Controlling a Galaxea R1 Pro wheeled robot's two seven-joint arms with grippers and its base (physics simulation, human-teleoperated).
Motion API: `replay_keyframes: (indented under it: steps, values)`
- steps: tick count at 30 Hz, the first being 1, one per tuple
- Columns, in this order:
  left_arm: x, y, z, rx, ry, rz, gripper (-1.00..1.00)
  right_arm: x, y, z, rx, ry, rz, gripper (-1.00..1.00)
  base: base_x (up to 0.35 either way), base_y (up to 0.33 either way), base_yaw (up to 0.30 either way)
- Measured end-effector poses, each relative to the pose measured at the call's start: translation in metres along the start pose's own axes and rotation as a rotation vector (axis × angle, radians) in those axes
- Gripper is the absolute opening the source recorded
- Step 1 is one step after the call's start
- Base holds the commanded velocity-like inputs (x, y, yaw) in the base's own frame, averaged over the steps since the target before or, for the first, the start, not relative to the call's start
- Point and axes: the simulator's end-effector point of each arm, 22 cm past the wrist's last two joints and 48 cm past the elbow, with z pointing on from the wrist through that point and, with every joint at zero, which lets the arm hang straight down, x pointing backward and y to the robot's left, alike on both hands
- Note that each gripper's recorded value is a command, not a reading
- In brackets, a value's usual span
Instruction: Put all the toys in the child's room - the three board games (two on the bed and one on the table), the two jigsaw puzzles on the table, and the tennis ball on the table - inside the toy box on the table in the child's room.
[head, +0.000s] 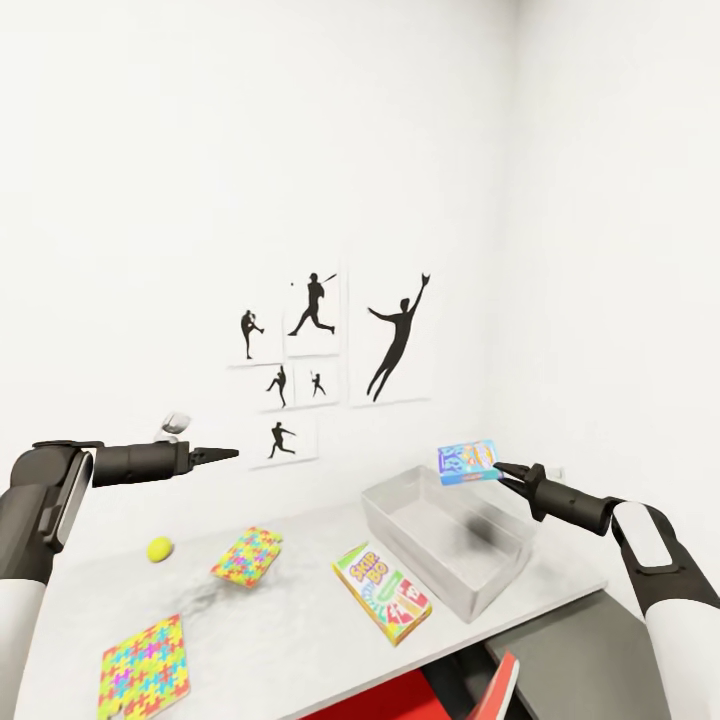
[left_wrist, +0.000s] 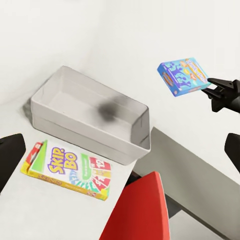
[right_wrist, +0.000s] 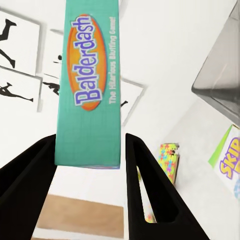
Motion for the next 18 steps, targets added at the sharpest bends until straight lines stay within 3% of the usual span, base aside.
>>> replay_keyframes:
  steps: [18]
  values:
    - [0.0023,0.0018,0.0016,0.000,0.003,-0.009,1.00,0.0004,0.0000,0.0004,-0.003,0.000,0.003,-1.00,0.087,0.004,0.013]
